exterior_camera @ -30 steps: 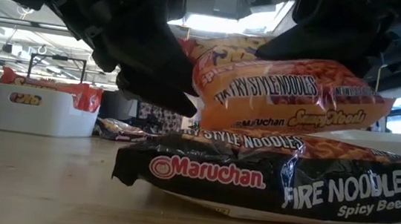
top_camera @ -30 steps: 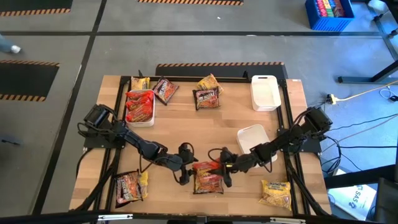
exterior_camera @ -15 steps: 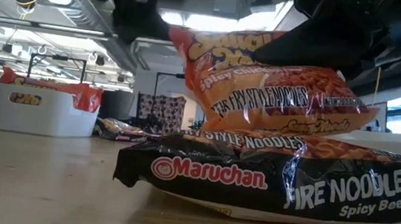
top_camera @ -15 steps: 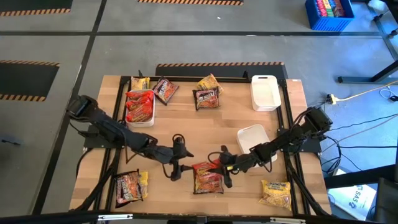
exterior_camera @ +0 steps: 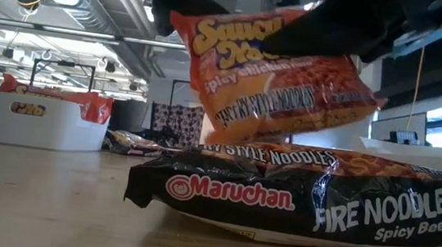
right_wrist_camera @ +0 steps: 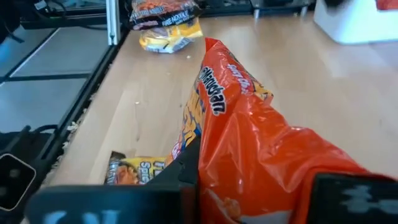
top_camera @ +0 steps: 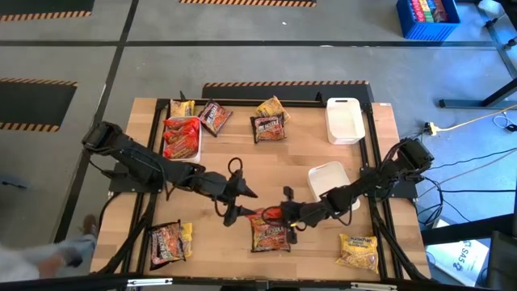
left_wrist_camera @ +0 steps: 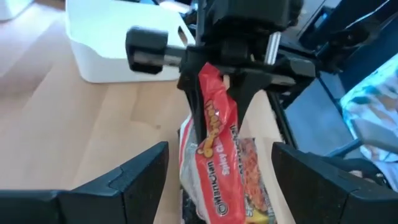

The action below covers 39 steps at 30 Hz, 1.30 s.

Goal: Sort Maruchan noodles
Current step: Put the orange noodle into the left white bin

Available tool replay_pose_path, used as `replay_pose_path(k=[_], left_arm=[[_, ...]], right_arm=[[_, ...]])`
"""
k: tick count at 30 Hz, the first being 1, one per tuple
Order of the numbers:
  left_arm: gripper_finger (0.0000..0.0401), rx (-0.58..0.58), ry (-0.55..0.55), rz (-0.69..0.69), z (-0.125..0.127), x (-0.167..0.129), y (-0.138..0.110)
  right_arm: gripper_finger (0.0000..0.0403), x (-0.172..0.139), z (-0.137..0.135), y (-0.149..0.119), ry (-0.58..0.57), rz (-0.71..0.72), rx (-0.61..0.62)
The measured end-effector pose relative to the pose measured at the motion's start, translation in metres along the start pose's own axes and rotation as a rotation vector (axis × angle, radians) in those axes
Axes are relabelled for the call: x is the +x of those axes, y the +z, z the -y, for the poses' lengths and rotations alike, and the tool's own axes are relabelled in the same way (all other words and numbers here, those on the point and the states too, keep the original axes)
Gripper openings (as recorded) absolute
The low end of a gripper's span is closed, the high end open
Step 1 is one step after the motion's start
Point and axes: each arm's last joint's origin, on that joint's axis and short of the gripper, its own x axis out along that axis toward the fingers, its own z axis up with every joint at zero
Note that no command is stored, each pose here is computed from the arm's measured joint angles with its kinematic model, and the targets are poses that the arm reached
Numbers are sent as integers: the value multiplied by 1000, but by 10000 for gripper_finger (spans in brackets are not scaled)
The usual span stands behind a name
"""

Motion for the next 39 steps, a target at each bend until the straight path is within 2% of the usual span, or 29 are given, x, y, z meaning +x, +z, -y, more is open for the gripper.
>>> replay_pose_path(k=[13, 23, 26, 33, 39], left_arm=[[279, -33, -25, -96, 5, 18, -22], [273, -20, 3, -83, -3, 19, -19], [245, -15, 11, -84, -3, 19, -19], [149, -42, -10, -103, -3, 19, -20], [117, -47, -16, -104, -5, 19, -19]], right_arm=[[60, 5, -6, 29, -38, 26, -82], [60, 8, 1, 42, -62, 51, -107], [60, 10, 5, 42, -42, 40, -100], [84, 13, 10, 43, -33, 47, -74], [118, 13, 9, 45, -5, 58, -71]])
